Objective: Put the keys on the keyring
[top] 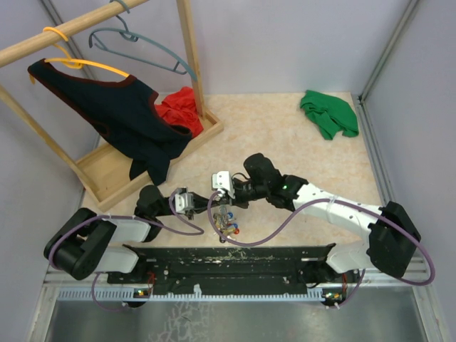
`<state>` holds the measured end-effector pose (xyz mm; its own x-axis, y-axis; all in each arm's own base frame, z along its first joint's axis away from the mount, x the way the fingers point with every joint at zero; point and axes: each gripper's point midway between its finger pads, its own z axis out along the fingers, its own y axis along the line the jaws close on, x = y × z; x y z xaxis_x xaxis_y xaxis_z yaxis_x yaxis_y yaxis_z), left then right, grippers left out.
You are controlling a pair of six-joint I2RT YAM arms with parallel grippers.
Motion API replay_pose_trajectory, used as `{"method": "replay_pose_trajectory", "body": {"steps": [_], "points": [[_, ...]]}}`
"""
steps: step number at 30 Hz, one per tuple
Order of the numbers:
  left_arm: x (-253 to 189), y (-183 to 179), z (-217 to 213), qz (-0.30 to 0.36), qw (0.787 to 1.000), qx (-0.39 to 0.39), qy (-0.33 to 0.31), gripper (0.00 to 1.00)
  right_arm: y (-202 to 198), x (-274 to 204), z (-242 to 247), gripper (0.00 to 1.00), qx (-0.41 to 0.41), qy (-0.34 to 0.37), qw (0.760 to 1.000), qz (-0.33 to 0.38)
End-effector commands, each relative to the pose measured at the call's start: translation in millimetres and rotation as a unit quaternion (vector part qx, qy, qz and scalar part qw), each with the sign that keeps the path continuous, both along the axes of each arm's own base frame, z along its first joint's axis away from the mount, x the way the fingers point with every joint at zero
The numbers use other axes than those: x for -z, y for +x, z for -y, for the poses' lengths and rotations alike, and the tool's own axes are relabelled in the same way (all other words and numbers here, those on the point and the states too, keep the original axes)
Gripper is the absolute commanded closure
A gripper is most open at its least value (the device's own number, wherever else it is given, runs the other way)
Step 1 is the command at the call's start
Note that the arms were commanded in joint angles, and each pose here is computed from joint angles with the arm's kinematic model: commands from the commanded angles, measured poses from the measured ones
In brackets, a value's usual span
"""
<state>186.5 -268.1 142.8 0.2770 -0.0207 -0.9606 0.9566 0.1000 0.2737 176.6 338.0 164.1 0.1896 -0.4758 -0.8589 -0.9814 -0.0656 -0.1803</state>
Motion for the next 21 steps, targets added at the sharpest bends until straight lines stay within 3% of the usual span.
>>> {"method": "replay_pose_trajectory", "body": {"steps": [1,21], "points": [[-29,13,1,0.024,0.999,-0.028,-0.036,1.00,-8,-12,-4,1.00,-0.024,0.005,1.000,0.008],[-36,26,-1,-0.025,0.996,-0.064,-0.051,1.00,-6,-1,0,1.00,-0.020,-0.008,0.999,0.029]]}}
